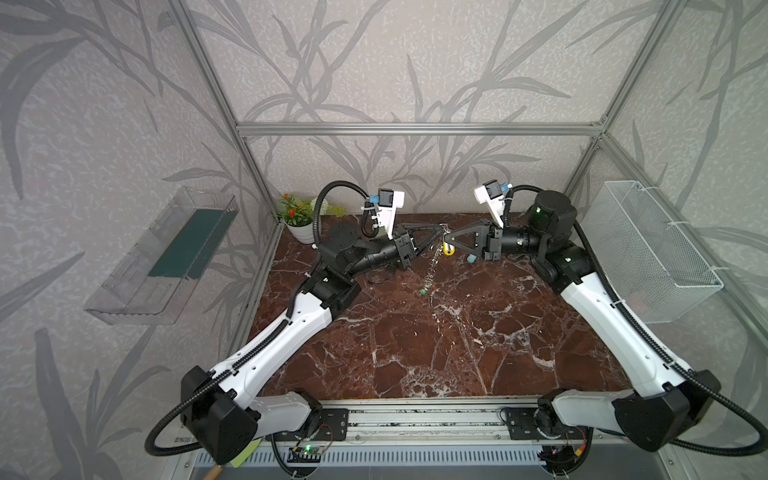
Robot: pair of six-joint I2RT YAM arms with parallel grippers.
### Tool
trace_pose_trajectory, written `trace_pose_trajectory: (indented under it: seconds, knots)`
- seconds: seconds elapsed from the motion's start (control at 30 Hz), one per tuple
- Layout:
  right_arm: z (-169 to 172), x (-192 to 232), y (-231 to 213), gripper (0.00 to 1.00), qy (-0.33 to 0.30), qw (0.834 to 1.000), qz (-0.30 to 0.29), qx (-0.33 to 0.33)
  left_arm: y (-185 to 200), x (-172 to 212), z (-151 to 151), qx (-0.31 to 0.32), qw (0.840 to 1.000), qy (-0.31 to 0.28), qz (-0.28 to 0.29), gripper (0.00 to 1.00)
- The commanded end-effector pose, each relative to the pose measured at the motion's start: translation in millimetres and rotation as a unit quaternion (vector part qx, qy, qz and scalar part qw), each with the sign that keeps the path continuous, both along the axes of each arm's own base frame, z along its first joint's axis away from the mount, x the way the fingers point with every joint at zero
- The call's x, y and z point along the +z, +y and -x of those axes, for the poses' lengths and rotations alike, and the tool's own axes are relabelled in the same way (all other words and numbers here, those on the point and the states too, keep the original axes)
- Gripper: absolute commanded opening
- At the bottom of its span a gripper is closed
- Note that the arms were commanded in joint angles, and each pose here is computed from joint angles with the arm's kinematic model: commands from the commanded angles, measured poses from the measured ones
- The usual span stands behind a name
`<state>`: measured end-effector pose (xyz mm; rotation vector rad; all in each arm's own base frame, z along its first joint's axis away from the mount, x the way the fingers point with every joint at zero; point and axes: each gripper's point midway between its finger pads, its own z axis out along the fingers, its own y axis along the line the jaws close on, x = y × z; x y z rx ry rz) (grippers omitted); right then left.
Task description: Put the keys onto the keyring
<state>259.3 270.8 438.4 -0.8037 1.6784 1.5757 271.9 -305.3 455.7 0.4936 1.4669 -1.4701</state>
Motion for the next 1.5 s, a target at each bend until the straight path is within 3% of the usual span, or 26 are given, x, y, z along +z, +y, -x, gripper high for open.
trace_pose_trajectory:
  seconds: [0.0,0.47,1.1,1.23,1.47]
  knots:
    - [4,-1,-6,0.05,-0.002,1.000,0.001,-0.008,13,39,16,0.005,0.998,-0.053,0.029,0.00]
    - [0,-16,-10,0.08,0.016,0.999,0.015,-0.025,22,46,16,0.022,0.997,-0.060,0.035,0.00]
    - [-9,-12,-20,0.01,0.021,0.999,0.006,-0.043,28,43,10,0.032,0.997,-0.055,0.033,0.00]
    - [-10,-7,-17,0.06,0.017,0.999,0.001,-0.035,27,44,8,0.029,0.998,-0.053,0.037,0.00]
    - [-8,-6,-10,0.25,0.013,1.000,0.003,-0.027,28,42,7,0.035,0.998,-0.051,0.034,0.00]
